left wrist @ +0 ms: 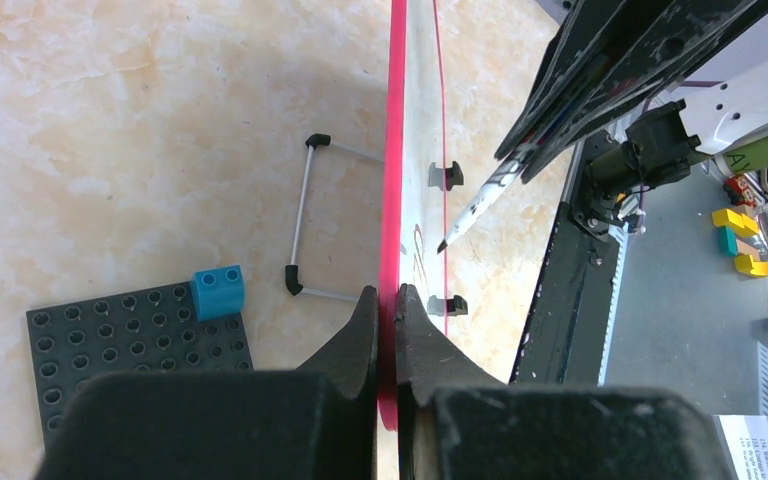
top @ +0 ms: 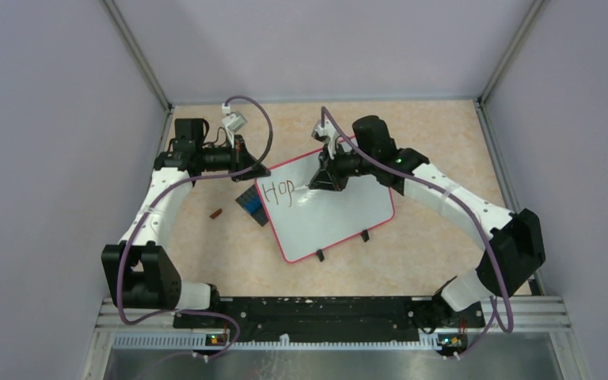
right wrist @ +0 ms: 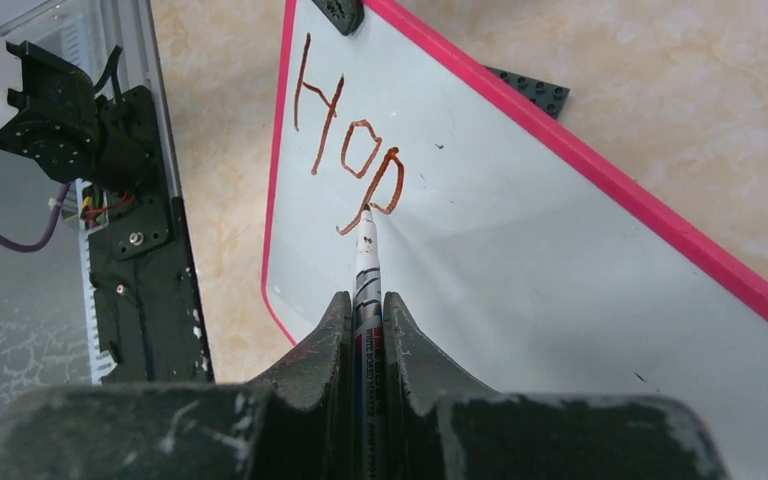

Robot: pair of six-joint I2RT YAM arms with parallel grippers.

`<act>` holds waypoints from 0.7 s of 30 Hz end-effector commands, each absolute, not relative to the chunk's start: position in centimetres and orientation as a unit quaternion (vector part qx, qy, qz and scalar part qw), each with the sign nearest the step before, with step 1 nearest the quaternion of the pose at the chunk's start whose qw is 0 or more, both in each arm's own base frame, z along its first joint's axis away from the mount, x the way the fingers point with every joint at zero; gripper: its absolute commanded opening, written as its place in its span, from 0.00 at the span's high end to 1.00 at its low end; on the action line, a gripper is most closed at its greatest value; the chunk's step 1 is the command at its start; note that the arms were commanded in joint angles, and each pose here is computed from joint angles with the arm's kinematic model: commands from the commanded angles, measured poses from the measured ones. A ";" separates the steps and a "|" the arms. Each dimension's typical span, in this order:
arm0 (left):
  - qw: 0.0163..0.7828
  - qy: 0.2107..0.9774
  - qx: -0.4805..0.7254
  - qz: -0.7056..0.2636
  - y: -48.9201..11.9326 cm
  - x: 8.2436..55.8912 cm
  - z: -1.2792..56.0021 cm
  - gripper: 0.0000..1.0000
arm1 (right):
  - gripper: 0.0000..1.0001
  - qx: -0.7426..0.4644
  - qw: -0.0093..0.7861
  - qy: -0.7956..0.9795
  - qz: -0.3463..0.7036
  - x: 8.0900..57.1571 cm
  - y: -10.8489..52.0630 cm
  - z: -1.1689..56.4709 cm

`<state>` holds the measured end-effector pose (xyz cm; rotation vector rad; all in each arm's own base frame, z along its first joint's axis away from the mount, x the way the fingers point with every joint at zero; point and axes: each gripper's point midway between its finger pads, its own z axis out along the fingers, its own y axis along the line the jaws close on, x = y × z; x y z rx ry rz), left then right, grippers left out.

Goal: Write a sentence on the whiteboard

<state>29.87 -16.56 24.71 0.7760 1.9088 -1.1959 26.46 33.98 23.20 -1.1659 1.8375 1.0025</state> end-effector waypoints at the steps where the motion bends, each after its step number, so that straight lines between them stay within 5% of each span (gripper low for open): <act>1: 0.370 0.743 0.311 -0.462 -16.8 29.2 24.6 1.00 | 1.00 -0.447 0.404 0.695 0.393 26.9 32.8 26.3; 21: 0.370 0.746 0.310 -0.459 -16.7 29.2 24.4 1.00 | 1.00 -0.446 0.392 0.711 0.376 28.5 33.3 24.0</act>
